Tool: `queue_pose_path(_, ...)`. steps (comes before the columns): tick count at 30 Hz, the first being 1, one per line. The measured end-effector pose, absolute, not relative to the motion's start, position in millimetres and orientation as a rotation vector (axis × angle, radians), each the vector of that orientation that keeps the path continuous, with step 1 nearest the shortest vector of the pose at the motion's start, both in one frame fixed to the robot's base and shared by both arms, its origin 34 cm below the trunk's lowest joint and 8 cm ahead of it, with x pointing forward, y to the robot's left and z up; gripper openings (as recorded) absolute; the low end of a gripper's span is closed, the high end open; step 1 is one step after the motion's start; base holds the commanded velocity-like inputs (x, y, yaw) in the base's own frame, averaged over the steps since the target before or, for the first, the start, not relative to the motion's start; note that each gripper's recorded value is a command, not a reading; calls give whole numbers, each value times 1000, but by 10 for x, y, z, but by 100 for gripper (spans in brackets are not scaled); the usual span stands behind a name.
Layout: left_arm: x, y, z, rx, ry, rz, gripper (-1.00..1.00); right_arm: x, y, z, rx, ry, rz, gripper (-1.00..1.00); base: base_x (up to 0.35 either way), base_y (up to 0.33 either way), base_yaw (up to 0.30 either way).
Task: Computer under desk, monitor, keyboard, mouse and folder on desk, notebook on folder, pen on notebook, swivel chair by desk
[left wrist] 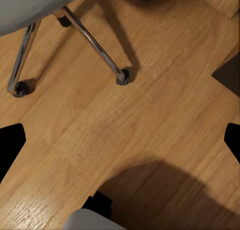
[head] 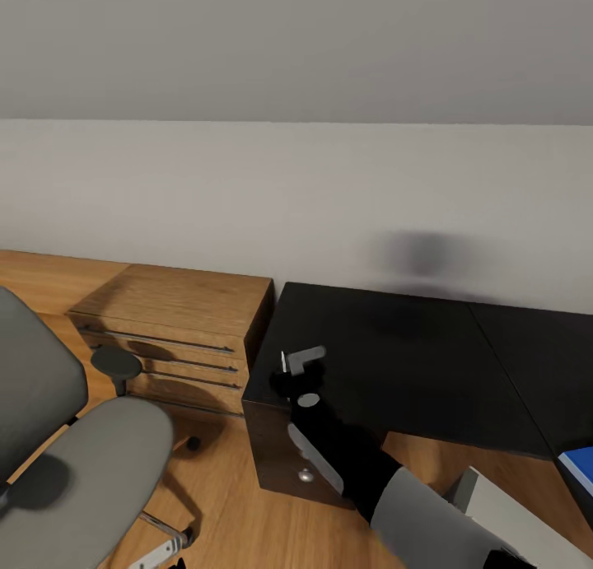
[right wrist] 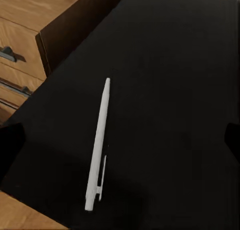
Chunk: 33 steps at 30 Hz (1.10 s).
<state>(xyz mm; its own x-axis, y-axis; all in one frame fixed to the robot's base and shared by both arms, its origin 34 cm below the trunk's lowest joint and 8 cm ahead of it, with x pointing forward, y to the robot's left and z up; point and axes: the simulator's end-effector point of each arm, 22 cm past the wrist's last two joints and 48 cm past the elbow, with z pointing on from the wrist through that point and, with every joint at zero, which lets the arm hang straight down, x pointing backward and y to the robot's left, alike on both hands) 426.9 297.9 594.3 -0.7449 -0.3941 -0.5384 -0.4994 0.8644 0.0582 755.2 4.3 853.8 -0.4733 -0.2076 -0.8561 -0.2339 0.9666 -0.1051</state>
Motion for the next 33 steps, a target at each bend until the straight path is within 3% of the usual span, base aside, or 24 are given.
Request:
queue_pose_path(10,4274,2958,5942,-646,2512,264,100,7957,-394,8112,-322,2145,15,100,0,0,0)
queue_pose_path(33,4282,2889,5938,-624,2519,251,100,7921,-339,7995,-353,2163,75,100,0,0,21)
